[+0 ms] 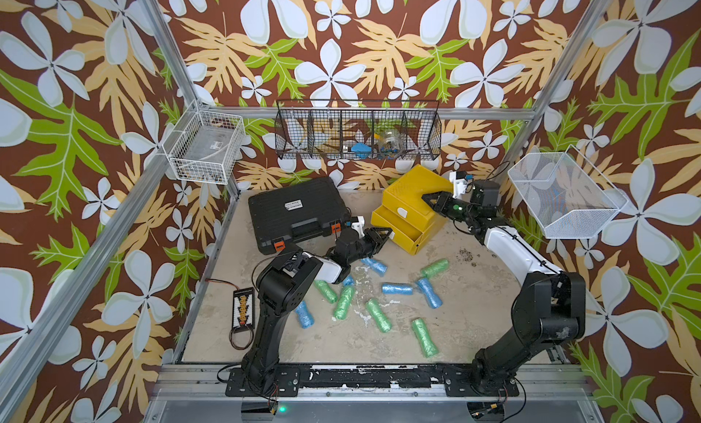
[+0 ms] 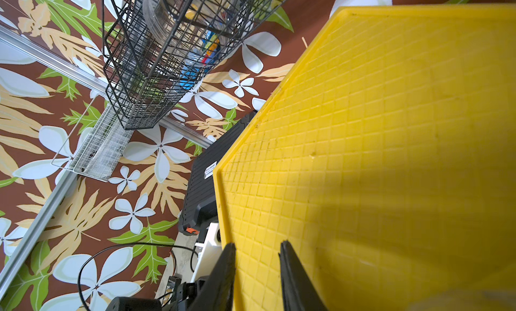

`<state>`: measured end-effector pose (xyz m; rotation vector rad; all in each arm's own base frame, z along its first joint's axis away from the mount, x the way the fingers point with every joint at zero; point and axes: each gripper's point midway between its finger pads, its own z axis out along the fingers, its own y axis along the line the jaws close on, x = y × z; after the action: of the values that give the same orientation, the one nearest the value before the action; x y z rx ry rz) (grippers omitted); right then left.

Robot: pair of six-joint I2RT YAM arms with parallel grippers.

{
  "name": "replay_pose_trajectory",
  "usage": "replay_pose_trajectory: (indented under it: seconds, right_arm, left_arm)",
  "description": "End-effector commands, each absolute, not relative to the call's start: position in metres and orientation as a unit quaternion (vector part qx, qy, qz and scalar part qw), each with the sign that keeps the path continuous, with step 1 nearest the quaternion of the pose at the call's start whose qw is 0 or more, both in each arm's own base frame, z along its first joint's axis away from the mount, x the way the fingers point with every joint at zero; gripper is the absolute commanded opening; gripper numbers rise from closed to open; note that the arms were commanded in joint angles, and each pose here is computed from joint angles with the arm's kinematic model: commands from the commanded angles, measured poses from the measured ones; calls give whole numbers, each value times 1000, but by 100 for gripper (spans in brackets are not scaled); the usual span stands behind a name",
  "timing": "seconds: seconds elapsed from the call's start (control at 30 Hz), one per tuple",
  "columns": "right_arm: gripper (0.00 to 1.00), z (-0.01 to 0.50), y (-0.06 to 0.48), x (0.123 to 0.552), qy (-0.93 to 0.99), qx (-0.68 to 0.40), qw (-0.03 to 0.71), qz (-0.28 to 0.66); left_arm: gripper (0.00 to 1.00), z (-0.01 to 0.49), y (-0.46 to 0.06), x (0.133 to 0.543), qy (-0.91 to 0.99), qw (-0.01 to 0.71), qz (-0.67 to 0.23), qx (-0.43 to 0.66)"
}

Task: Sort the rolls of trash bags by color and place them into the drawer
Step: Open the drawer in the storage box.

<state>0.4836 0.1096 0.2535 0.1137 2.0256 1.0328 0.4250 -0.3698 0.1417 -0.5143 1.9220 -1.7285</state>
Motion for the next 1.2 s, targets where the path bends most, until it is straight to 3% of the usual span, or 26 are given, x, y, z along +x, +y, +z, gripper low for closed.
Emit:
replay_pose_trajectory:
  seconds: [0.0,0.53,0.83,1.17]
  right_arm:
    - [30,220,105,477,837,81,370,395]
    - [30,218,102,477,841,83,371,385]
    - [38,241,100,481,837,70,392,375]
    - [54,290,95,469,823,58,437,360]
  left_arm:
    - [27,161,-360,415,686,276,-652,-172]
    - [29,152,-327,385,696,277,-637,-182]
    - [66,154,-318,383,714,289,-609,-190]
    - [80,146,-309,378,761,287,-550,-188]
